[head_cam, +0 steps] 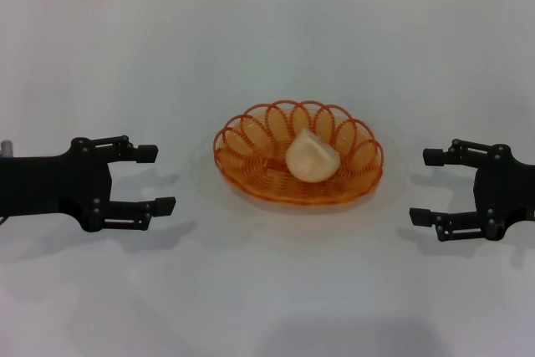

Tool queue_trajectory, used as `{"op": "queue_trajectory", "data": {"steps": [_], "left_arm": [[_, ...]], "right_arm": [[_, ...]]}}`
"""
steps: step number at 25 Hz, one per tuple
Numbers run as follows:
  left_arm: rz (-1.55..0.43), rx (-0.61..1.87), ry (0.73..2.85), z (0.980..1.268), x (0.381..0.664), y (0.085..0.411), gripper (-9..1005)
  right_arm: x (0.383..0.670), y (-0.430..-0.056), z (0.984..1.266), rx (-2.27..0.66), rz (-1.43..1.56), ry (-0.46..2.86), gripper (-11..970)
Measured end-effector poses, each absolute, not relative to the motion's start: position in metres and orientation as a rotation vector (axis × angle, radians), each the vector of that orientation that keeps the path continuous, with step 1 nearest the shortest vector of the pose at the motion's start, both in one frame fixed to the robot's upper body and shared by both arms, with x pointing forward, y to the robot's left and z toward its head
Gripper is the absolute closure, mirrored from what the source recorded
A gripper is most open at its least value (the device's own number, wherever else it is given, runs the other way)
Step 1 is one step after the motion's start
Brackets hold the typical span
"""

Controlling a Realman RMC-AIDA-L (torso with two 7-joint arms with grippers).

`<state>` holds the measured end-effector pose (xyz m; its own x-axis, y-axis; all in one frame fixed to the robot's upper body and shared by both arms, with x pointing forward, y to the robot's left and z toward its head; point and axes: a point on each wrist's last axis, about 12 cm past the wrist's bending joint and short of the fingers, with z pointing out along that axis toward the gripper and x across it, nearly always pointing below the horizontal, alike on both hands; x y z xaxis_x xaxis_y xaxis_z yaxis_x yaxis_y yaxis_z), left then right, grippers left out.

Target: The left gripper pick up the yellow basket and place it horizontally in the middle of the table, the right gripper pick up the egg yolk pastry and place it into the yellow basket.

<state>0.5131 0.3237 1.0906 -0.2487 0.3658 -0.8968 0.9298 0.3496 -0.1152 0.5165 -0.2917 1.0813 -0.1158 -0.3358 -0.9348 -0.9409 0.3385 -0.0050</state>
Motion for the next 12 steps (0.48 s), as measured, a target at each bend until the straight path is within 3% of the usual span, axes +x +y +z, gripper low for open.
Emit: {"op": "queue_trajectory", "data": {"steps": [12], "left_arm": [[-0.872,1.169,1.814,1.0903,0.5133,0.3239,167]], "right_arm": [[0.5162,-0.2902,1.0806,-1.166,0.8,1.65,74]]}}
